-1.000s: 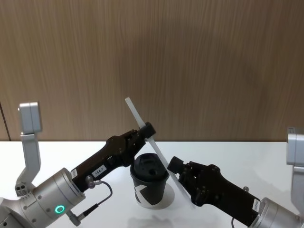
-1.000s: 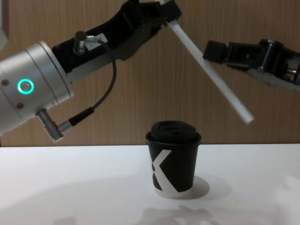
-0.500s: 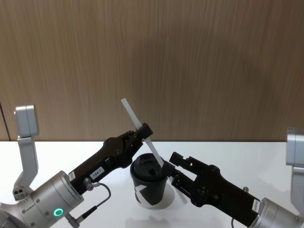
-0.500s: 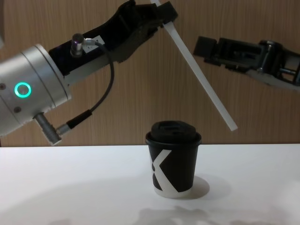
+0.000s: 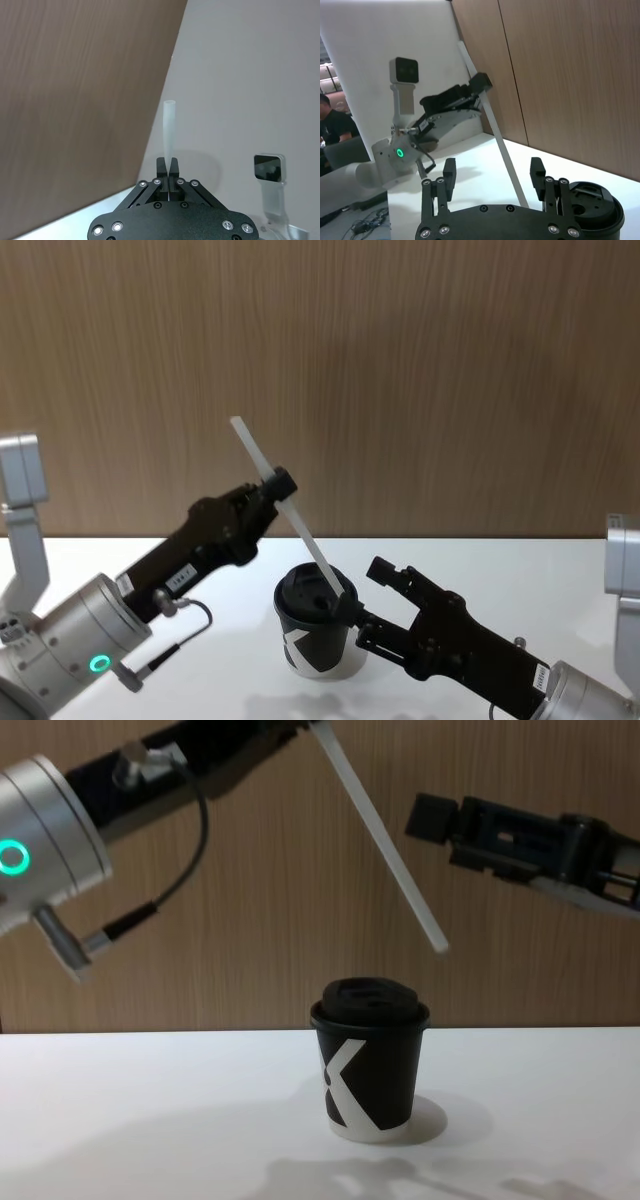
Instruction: Pick up the straw with one hand, pass it to the other hand, and insert it into the cup.
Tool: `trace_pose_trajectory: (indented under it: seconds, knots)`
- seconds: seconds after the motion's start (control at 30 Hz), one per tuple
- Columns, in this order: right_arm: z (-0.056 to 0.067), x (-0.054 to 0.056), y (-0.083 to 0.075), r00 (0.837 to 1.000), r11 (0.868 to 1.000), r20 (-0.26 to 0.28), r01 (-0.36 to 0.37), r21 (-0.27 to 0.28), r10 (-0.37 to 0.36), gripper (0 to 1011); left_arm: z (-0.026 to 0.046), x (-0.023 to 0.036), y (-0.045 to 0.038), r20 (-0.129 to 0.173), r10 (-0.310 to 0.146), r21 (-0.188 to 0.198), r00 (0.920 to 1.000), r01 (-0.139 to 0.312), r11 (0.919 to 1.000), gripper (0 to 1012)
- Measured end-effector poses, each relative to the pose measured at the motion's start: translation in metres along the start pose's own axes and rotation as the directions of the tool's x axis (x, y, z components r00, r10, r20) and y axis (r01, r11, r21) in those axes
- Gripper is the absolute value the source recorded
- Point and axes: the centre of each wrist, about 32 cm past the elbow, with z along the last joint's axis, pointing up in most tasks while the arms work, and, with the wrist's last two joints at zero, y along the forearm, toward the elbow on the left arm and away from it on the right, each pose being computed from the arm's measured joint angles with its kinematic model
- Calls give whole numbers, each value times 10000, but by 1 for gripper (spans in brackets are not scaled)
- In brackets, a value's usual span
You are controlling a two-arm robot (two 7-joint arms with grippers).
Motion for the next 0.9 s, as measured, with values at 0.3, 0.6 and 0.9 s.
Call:
trace_pose_trajectory:
  seconds: [0.3, 0.6, 0.9]
  knots:
    - [-21, -12, -22, 10000, 10000, -20, 33, 9, -33, 1001, 254, -4, 23, 1036, 143, 23, 9945, -146, 9999, 8]
    - [-52, -27, -46, 10000, 10000, -48, 60, -34, -60, 1001, 456, 4, 41, 1898, 219, 190, 9816, -260, 9995, 8]
    - [-69, -36, -57, 9999, 9999, -68, 78, -64, -79, 1001, 552, 43, 18, 2506, 269, 515, 9677, -411, 9978, 8]
